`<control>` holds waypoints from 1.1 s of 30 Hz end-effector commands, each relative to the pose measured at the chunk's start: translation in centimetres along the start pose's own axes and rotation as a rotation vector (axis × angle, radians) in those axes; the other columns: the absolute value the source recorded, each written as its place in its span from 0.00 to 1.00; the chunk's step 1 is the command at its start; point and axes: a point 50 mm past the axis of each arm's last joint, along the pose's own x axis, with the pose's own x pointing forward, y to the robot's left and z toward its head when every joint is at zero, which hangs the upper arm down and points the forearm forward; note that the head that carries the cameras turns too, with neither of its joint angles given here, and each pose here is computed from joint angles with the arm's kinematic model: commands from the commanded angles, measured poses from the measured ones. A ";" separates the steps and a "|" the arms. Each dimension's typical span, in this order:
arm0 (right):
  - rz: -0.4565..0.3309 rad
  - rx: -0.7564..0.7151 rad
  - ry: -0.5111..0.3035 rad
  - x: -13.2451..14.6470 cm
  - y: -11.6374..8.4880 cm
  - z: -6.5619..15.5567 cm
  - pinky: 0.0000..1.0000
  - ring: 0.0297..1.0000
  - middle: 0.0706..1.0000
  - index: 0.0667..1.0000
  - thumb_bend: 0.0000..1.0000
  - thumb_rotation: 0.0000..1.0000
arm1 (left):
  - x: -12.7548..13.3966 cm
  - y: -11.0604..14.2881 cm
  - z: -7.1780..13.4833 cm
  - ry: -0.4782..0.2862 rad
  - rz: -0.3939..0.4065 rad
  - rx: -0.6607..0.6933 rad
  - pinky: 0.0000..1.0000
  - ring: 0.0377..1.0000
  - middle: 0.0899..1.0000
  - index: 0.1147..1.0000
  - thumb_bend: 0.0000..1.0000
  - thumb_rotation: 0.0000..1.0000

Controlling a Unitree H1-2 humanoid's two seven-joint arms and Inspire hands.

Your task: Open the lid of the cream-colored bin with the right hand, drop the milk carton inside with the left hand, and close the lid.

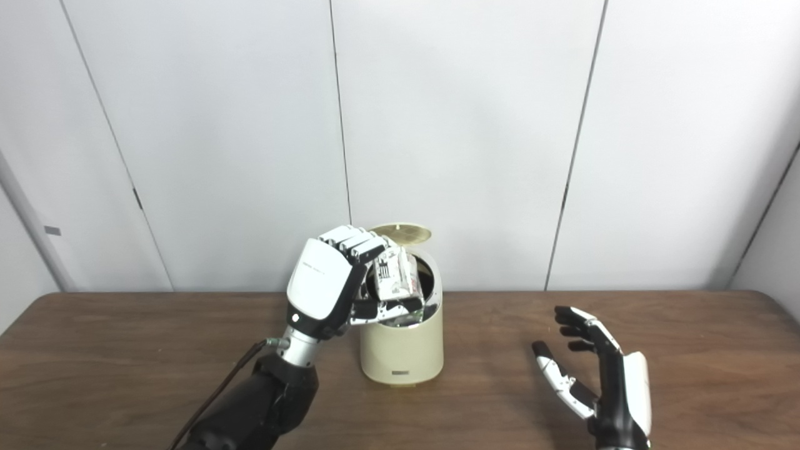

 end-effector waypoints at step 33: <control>0.040 0.019 0.078 -3.6 2.0 -0.9 0.59 0.67 0.68 0.70 0.25 0.48 | 1.7 0.6 -1.6 -0.014 0.016 0.182 0.45 0.44 0.41 0.43 0.51 0.00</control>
